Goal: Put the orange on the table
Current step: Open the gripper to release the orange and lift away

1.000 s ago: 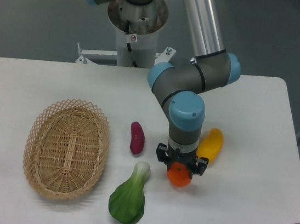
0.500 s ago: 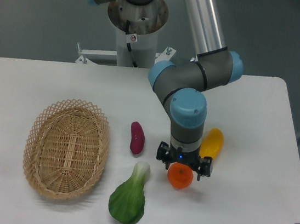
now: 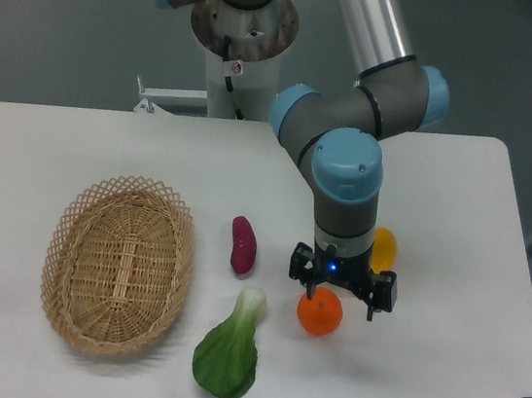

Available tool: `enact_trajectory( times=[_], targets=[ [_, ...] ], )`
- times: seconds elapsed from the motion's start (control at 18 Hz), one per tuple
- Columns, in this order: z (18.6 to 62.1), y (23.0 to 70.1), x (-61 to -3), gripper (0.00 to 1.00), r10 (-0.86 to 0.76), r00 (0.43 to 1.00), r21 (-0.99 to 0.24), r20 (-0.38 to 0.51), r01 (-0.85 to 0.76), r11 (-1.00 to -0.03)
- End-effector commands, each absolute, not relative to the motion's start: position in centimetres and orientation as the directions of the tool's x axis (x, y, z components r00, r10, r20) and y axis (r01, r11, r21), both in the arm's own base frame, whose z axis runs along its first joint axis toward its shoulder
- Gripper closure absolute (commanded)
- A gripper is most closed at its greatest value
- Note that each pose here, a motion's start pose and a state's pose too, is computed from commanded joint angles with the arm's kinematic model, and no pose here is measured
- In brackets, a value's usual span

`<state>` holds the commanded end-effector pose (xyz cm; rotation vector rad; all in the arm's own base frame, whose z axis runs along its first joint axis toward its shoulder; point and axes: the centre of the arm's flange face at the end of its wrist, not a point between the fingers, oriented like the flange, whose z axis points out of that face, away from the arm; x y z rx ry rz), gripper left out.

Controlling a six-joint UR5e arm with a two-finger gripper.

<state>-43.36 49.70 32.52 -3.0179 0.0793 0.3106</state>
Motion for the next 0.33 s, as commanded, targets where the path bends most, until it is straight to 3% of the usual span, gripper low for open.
enact_trajectory(
  times=[0.33],
  targets=[
    [35.5,47.6,-44.0,0.00,-0.071,0.982,-0.067,-0.175,-0.084,-0.994]
  ],
)
